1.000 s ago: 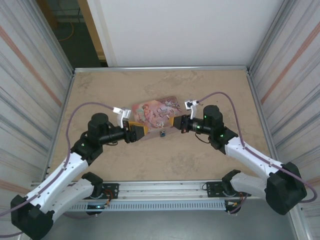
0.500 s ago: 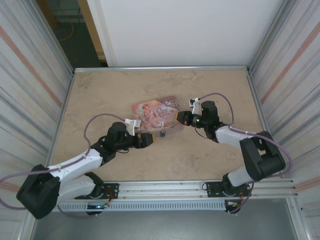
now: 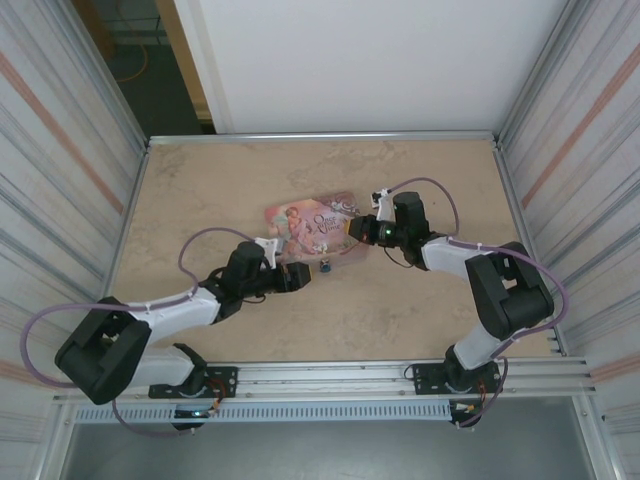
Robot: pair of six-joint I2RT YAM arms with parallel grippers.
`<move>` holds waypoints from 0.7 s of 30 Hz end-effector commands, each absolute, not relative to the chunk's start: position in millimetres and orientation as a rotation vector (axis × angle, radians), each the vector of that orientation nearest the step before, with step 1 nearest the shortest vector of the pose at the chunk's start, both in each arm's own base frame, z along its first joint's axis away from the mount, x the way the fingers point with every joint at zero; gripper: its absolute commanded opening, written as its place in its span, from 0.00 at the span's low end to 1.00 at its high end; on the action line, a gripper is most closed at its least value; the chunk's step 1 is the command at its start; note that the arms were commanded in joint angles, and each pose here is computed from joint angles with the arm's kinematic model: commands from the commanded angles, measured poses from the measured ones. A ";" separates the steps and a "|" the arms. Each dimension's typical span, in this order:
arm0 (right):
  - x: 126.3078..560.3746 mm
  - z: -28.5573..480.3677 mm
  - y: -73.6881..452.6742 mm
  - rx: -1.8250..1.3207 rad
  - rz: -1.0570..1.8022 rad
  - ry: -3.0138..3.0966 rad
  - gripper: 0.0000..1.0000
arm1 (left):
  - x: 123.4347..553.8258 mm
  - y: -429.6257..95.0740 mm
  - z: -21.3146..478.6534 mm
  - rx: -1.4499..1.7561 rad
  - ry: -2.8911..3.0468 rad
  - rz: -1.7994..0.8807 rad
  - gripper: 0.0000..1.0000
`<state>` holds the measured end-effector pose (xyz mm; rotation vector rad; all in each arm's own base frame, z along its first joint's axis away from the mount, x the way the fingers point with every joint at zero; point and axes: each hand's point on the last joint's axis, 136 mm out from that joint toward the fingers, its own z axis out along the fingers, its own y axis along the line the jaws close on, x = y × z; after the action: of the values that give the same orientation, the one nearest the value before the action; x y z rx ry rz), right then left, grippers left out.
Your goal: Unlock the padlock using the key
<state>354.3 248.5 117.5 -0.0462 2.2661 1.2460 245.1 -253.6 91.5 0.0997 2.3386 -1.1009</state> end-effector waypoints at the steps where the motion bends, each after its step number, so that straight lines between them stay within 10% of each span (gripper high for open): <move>1: 353.2 107.3 247.2 -0.084 1.217 2.303 0.00 | 264.6 -253.0 107.1 0.068 2.263 -1.086 0.67; 21: 277.2 81.0 290.6 -0.161 1.293 2.405 0.00 | 310.7 -239.1 117.4 0.027 2.224 -1.096 0.68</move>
<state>303.8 288.0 113.5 -0.2097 2.2533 1.3113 297.0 -232.8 96.4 -0.0308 2.3015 -1.0623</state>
